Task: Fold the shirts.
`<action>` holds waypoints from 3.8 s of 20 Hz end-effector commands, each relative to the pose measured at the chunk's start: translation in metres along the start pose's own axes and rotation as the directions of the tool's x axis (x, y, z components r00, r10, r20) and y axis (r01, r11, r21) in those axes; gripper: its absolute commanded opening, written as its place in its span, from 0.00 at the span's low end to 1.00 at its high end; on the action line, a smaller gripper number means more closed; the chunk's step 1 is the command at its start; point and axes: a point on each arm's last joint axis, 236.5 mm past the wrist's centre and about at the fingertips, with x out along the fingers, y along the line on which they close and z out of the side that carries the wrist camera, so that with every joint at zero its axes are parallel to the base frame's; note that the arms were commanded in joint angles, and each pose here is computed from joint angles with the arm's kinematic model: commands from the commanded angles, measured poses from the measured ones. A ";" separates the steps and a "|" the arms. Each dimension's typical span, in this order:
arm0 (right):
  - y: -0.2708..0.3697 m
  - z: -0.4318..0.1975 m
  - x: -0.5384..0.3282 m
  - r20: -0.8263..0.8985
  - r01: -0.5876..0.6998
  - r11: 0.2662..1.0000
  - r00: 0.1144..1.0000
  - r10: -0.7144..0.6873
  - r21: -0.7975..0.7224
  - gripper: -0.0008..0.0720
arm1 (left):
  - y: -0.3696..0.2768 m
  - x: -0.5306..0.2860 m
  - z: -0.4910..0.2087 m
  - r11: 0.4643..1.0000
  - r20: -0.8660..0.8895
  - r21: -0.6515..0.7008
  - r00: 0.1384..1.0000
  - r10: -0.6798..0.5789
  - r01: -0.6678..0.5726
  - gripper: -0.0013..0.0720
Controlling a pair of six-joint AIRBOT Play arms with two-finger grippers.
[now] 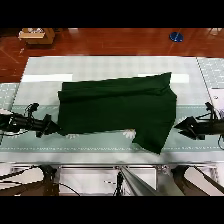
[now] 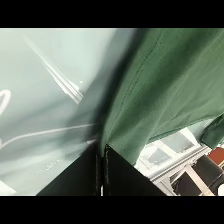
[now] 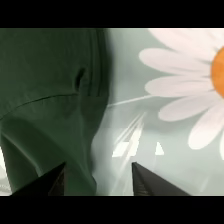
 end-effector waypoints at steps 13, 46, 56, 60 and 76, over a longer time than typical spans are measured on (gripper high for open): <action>-0.001 0.012 0.027 0.137 -0.080 0.992 0.988 0.066 0.101 0.55 | -0.002 -0.001 0.000 1.000 0.002 0.012 1.000 -0.009 0.009 0.05; 0.215 0.238 -0.041 0.497 -0.154 0.928 0.809 0.315 -0.338 0.04 | -0.177 -0.092 0.149 0.927 0.449 0.339 0.839 -0.309 0.160 0.05; 0.184 0.280 0.020 0.561 -0.082 0.967 0.801 0.209 -0.242 0.04 | -0.135 -0.049 0.194 0.960 0.420 0.221 0.872 -0.252 0.172 0.05; 0.189 0.279 0.021 0.562 -0.067 0.961 0.800 0.212 -0.267 0.35 | -0.126 -0.049 0.204 0.967 0.452 0.200 0.861 -0.233 0.156 0.33; 0.100 0.226 -0.007 0.201 0.051 0.955 0.980 0.009 -0.293 0.83 | -0.135 -0.099 0.176 0.925 0.326 0.261 0.876 -0.355 0.277 0.85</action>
